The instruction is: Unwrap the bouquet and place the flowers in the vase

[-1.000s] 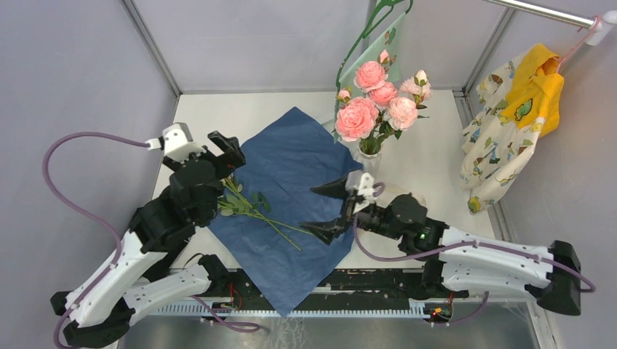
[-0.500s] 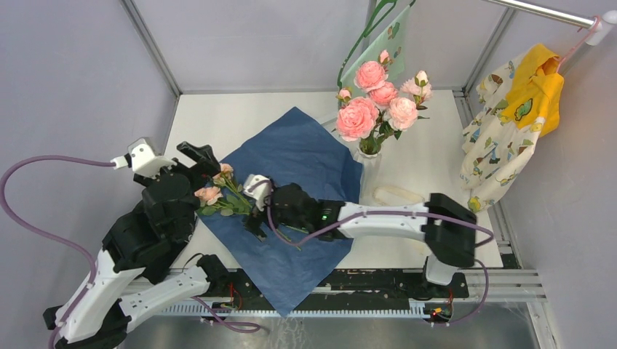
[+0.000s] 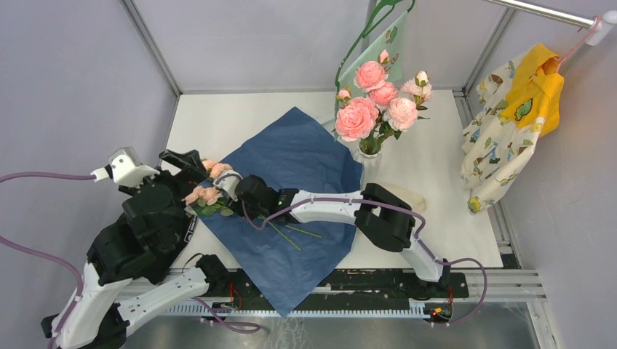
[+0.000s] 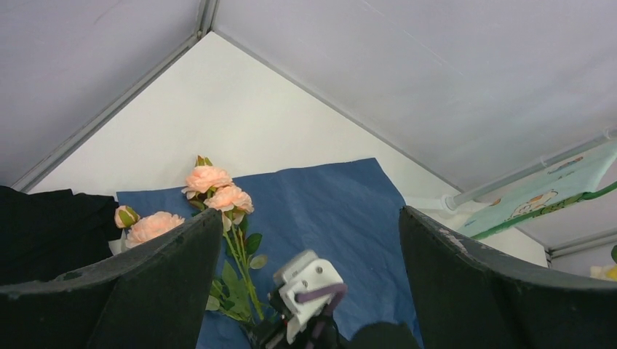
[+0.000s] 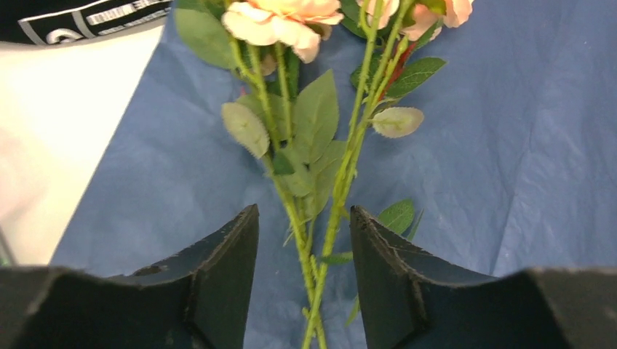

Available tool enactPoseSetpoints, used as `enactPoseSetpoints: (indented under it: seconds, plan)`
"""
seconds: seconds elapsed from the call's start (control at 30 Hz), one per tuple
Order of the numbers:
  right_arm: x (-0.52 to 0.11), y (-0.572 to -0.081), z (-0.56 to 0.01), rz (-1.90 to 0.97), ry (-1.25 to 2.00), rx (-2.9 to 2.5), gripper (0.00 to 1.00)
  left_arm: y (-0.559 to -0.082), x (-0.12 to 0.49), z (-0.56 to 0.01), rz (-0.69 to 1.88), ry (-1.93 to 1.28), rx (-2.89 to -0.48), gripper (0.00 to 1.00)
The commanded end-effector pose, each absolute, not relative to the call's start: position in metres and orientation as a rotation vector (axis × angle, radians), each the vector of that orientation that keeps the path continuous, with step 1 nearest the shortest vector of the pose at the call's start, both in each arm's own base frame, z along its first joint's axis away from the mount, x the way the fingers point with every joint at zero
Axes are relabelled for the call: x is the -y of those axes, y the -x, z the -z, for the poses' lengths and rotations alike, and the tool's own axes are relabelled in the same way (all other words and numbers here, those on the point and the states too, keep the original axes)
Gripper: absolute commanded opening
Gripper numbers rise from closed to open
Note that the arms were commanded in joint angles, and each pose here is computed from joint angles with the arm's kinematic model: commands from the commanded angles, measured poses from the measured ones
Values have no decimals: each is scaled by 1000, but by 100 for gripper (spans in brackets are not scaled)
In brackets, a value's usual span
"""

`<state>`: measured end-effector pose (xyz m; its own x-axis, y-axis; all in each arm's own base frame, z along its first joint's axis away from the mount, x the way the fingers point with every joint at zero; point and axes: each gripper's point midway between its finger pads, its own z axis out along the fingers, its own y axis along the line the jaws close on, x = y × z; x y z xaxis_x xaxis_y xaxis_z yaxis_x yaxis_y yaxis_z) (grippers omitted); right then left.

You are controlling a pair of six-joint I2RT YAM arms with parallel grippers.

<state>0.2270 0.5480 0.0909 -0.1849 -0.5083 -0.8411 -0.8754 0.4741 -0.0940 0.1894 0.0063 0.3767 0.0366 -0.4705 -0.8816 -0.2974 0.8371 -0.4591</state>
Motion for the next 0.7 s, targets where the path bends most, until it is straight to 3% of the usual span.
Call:
enactPoseSetpoints:
  seconds: [0.0,0.07,0.47,0.67]
  plan:
    - [-558,-263,-84,-545,1100,-1904,49,-192,-2,-384,195,663,-1538,95]
    - [-561,-273,-72,-579,1102,-1942,42,-194,6,-383,228,644,-1548,95]
    - [-557,-289,-37,-608,1102,-2007,35,-200,18,-377,239,610,-1570,95]
    - [-553,-288,-33,-604,1095,-2019,7,-200,18,-376,240,611,-1570,95]
